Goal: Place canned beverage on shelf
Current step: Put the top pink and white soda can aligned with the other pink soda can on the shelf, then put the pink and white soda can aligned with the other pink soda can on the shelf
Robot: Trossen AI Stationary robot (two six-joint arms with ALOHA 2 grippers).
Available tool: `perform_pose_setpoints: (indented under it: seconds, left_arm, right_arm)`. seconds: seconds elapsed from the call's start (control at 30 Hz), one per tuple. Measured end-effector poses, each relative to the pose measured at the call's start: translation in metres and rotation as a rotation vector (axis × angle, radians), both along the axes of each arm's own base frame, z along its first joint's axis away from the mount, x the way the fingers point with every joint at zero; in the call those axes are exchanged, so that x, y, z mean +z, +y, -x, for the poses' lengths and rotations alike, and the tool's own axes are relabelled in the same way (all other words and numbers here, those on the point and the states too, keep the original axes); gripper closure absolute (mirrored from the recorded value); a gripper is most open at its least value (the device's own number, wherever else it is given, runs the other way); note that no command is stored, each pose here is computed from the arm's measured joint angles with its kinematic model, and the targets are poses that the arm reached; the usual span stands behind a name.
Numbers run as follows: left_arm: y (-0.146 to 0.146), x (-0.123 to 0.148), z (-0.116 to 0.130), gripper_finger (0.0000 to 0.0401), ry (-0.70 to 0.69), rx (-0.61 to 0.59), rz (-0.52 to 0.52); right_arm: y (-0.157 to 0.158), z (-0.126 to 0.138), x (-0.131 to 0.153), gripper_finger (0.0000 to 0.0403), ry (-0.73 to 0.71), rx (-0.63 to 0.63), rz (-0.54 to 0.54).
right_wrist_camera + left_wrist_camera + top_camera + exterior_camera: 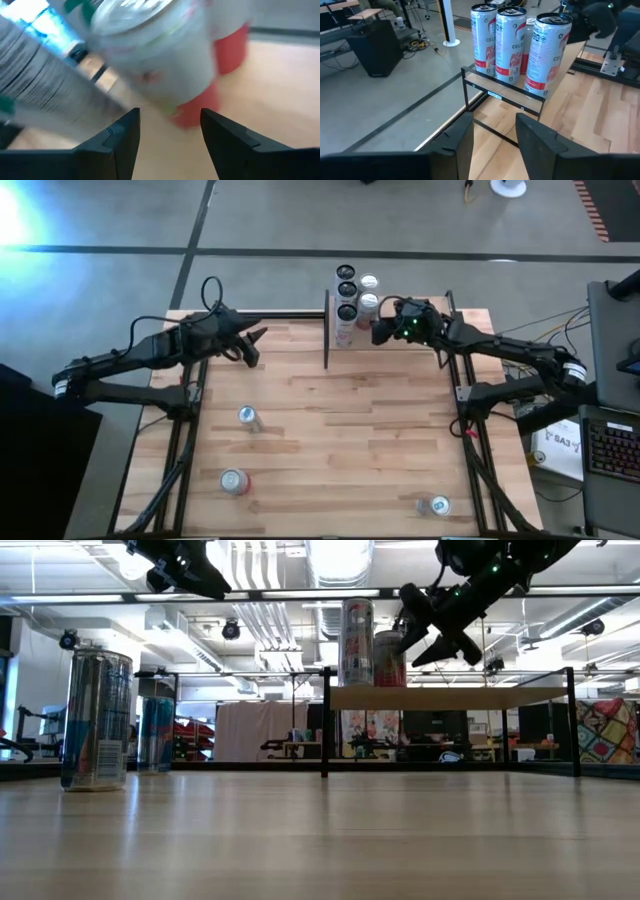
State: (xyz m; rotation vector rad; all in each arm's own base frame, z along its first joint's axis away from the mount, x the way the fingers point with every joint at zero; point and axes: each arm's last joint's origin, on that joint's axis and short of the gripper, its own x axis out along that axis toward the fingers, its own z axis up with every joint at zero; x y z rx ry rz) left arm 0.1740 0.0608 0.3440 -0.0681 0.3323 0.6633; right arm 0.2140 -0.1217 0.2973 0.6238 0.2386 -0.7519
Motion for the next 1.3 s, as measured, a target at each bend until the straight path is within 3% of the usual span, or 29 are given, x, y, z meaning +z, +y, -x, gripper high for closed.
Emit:
perform_pose_setpoints:
  seconds: [0.13, 0.37, 0.93, 1.3]
  left_arm:
    - [0.0, 0.0, 0.0, 0.0284, -0.006, 0.002, 0.007]
    - [0.0, 0.0, -0.001, 0.0292, -0.019, 0.009, 0.024]
    - [-0.002, -0.002, 0.0, 0.0293, -0.036, -0.043, 0.09]
    - [-0.004, 0.001, 0.004, 0.0293, -0.083, -0.068, 0.142]
  right_arm:
    - [0.006, -0.011, -0.01, 0.0207, 0.023, 0.035, -0.018]
    - [0.005, -0.024, -0.009, 0.0207, -0.037, -0.011, 0.038]
    - [0.007, -0.016, -0.009, 0.0207, 0.017, -0.083, 0.051]
    - [0.033, 0.015, 0.001, 0.0207, 0.009, -0.12, -0.119]
